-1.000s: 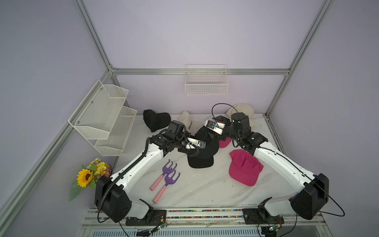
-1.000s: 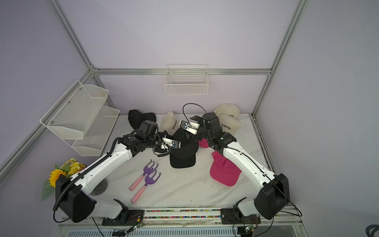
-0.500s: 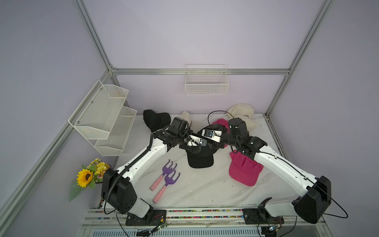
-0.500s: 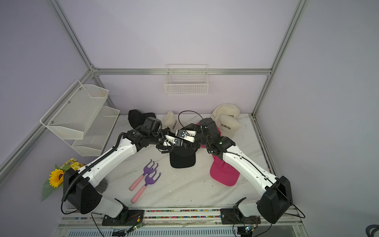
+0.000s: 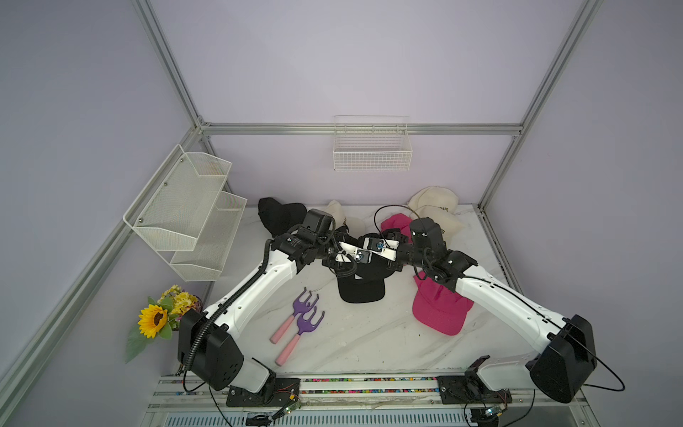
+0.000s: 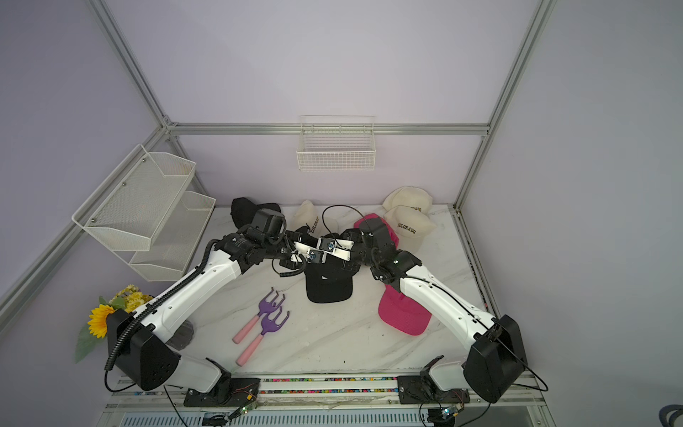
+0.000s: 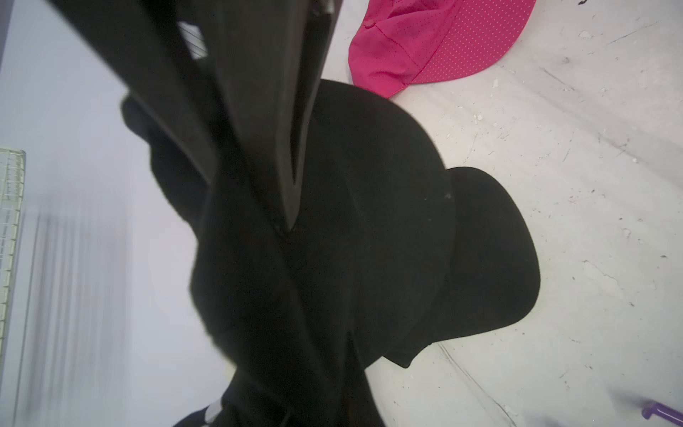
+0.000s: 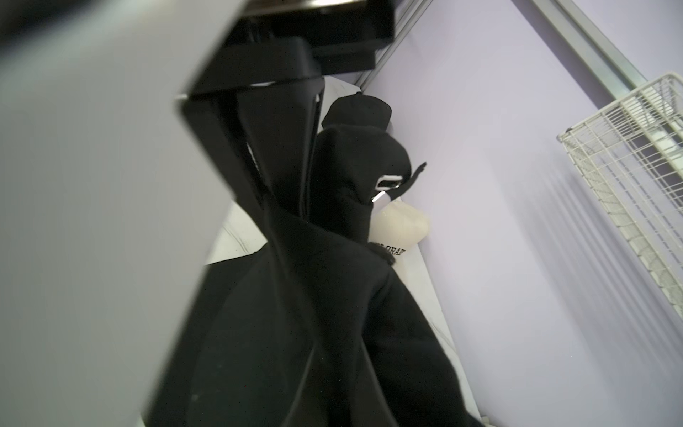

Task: Stack the baseball caps by color
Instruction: Pick up the baseball cap from the center of the board.

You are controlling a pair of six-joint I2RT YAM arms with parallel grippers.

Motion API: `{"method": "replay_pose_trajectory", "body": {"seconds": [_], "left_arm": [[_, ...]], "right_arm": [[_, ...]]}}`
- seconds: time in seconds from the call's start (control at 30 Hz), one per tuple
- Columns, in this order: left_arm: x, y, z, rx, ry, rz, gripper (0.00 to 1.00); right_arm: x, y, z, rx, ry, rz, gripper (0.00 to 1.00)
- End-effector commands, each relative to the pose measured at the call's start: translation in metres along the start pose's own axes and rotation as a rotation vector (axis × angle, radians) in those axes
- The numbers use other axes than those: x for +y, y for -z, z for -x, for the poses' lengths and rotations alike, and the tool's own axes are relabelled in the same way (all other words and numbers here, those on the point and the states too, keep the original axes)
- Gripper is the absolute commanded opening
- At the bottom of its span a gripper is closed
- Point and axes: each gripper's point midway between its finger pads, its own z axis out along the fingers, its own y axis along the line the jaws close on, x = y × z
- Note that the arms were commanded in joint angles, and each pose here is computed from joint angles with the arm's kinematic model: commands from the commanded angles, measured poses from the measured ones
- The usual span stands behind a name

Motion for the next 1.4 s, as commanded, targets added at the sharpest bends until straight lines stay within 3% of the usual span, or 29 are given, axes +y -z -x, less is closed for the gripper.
{"method": "replay_pose_trajectory", "body": {"seconds": [0.0, 0.07, 0.17, 0.2, 0.23, 0.33, 0.5, 0.63, 0.73, 0.83, 1.03, 1.17, 1.27, 1.37], "left_arm": [[0.020, 0.017, 0.040, -0.179, -0.002, 0.092, 0.00], [0.027, 0.025, 0.045, -0.203, 0.006, 0.149, 0.03], [0.041, 0.026, 0.046, -0.235, 0.063, 0.247, 0.41], [0.049, 0.028, 0.044, -0.244, 0.109, 0.284, 0.65], [0.057, 0.029, 0.044, -0.256, 0.166, 0.321, 0.77], [0.074, 0.037, 0.038, -0.287, 0.321, 0.438, 0.99], [0.094, 0.062, 0.027, -0.407, 0.626, 0.643, 1.00], [0.100, 0.069, 0.003, -0.497, 1.046, 0.719, 1.00], [0.093, 0.059, -0.021, -0.525, 1.392, 0.718, 1.00], [0.080, 0.036, -0.021, -0.555, 1.570, 0.589, 1.00], [0.066, -0.006, 0.004, -0.675, 1.718, 0.264, 1.00], [0.066, -0.019, 0.029, -0.756, 1.723, 0.055, 1.00], [0.069, -0.012, 0.031, -0.770, 1.697, 0.080, 1.00], [0.067, 0.000, 0.008, -0.698, 1.717, 0.244, 1.00]], "right_arm": [[-0.005, 0.009, 0.012, -0.075, -0.002, -0.027, 0.00], [-0.006, 0.011, 0.010, -0.082, -0.028, -0.024, 0.00], [-0.009, 0.013, 0.008, -0.091, -0.069, -0.040, 0.00], [-0.014, 0.016, 0.009, -0.103, -0.086, -0.062, 0.00], [-0.019, 0.020, 0.011, -0.123, -0.100, -0.087, 0.00], [-0.039, 0.037, 0.016, -0.194, -0.174, -0.213, 0.00], [-0.082, 0.084, 0.032, -0.393, -0.366, -0.480, 0.00], [-0.115, 0.101, 0.024, -0.506, -0.661, -0.633, 0.00], [-0.126, 0.109, 0.019, -0.582, -0.835, -0.680, 0.00], [-0.125, 0.126, 0.023, -0.707, -0.932, -0.684, 0.00], [-0.112, 0.148, 0.031, -0.911, -1.052, -0.610, 0.00], [-0.107, 0.143, 0.036, -0.929, -1.067, -0.545, 0.00], [-0.118, 0.142, 0.004, -0.875, -1.225, -0.677, 0.00], [-0.120, 0.149, -0.023, -0.862, -1.339, -0.799, 0.00]]}}
